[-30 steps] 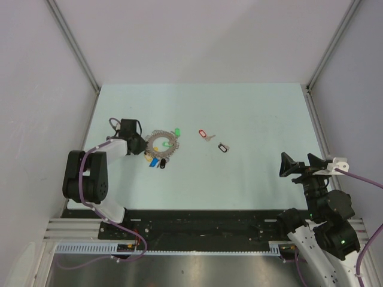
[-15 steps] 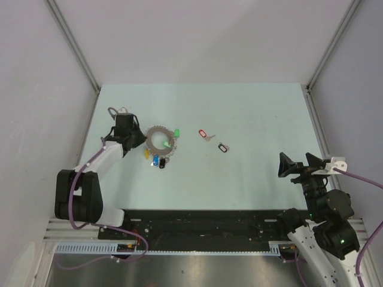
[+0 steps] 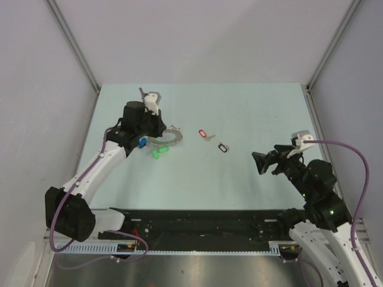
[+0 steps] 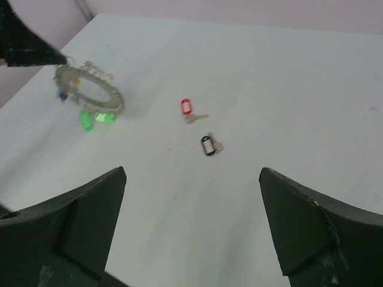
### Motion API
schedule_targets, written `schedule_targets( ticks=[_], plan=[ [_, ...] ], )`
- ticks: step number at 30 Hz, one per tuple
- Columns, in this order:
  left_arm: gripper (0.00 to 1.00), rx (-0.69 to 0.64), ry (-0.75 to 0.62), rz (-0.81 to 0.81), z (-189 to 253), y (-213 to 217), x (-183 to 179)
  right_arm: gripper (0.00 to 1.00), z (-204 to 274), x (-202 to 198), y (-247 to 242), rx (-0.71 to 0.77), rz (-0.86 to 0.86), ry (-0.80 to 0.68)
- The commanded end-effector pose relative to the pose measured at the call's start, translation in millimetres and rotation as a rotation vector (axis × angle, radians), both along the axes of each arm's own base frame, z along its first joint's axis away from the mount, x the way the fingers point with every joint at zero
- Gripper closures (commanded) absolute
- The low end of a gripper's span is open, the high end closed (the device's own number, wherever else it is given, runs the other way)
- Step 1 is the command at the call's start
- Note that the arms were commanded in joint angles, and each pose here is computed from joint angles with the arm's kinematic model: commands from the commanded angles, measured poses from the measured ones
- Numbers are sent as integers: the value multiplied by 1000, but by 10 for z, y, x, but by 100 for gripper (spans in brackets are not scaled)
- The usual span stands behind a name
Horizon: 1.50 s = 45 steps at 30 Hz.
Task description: Put the keys on the keyring
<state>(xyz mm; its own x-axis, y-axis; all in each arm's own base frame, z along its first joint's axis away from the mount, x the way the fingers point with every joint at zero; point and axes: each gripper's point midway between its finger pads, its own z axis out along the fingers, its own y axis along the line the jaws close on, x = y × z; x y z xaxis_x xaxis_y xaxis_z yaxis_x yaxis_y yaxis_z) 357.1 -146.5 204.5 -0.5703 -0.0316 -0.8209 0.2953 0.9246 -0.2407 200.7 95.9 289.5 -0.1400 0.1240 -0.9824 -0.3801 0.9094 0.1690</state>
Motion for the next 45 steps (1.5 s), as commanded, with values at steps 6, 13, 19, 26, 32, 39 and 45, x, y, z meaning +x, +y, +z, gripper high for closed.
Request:
schedule_targets(
  ticks=[6,13,19,26,32,39,45],
  plan=[
    [100,133,-47,-459,-124,-822,-564,0,-286,83,852,60,381,220],
    [100,136,-29,-611,-289,-1179,-887,3,-635,170,1302,47,523,230],
    [100,85,-90,-730,-163,-1372,-1129,15,-760,176,1611,61,706,134],
    [100,37,-114,-805,-102,-1455,-1263,37,-794,224,1779,13,827,-28],
    [100,-1,-120,-842,-37,-1517,-1336,46,-839,249,1874,21,894,-58],
    [100,-34,-133,-871,40,-1549,-1403,52,-907,279,1973,29,949,-54],
    [100,-37,-134,-875,49,-1553,-1416,54,-921,266,2077,39,1018,-43]
  ],
)
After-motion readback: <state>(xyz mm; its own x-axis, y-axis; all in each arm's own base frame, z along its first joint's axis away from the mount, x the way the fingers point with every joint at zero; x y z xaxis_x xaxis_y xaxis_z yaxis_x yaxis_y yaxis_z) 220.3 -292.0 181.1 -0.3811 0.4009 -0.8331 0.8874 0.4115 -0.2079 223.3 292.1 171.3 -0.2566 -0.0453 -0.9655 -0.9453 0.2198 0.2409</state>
